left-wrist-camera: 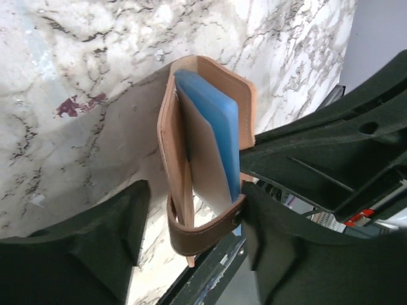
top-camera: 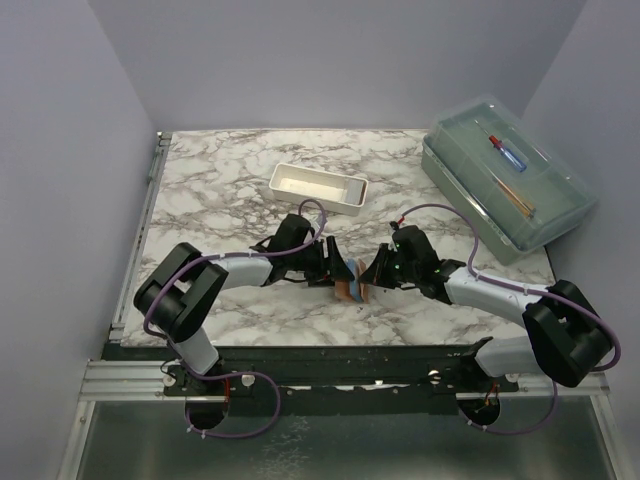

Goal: Put the credit cards into the card holder
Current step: Open the card holder at the center of the board.

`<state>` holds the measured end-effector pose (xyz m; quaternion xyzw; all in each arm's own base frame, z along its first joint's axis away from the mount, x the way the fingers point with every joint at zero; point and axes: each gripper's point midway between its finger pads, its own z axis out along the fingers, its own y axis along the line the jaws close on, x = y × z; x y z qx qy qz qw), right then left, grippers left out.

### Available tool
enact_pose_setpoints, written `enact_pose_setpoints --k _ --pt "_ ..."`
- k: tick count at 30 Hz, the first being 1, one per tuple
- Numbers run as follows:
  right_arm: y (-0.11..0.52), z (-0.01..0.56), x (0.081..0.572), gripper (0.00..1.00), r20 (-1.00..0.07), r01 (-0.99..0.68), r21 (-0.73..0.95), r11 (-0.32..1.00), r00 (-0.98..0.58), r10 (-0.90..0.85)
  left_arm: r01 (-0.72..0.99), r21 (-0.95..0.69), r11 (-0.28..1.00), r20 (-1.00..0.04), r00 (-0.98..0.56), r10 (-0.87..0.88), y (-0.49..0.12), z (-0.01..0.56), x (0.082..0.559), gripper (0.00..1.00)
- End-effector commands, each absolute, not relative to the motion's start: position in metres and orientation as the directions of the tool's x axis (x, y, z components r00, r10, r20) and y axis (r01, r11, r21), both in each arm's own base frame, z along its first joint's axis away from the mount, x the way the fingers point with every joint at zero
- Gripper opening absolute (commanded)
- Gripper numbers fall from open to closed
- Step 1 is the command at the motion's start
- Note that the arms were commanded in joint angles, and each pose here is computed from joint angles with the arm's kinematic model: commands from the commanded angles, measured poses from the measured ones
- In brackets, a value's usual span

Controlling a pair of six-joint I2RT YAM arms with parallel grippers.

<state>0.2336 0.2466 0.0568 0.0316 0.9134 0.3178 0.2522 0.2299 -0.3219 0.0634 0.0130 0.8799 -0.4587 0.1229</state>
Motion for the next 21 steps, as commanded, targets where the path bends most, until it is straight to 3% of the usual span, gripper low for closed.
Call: enact_pose_setpoints --k 1,7,11,15,21 --pt "0.235 0.038 0.217 0.00 -0.405 -0.089 0.557 0.826 -0.897 0.176 0.142 -0.809 0.571 -0.231 -0.969 -0.086 -0.329 0.063 0.234 0.55" --pt "0.223 0.028 0.214 0.06 -0.400 -0.051 0.512 0.857 -0.898 0.185 0.163 -0.801 0.577 -0.266 -0.959 -0.098 -0.325 0.070 0.236 0.27" --pt "0.204 0.017 0.214 0.28 -0.374 0.035 0.403 0.914 -0.906 0.200 0.173 -0.802 0.572 -0.278 -0.955 -0.101 -0.325 0.075 0.238 0.10" --pt "0.186 0.040 0.225 0.44 -0.429 0.058 0.298 0.953 -0.884 0.188 0.172 -0.804 0.569 -0.279 -0.955 -0.105 -0.326 0.080 0.238 0.02" --pt "0.215 0.081 0.234 0.67 -0.506 -0.112 0.384 0.917 -0.856 0.107 0.148 -0.802 0.579 -0.262 -0.958 -0.117 -0.326 0.084 0.239 0.00"
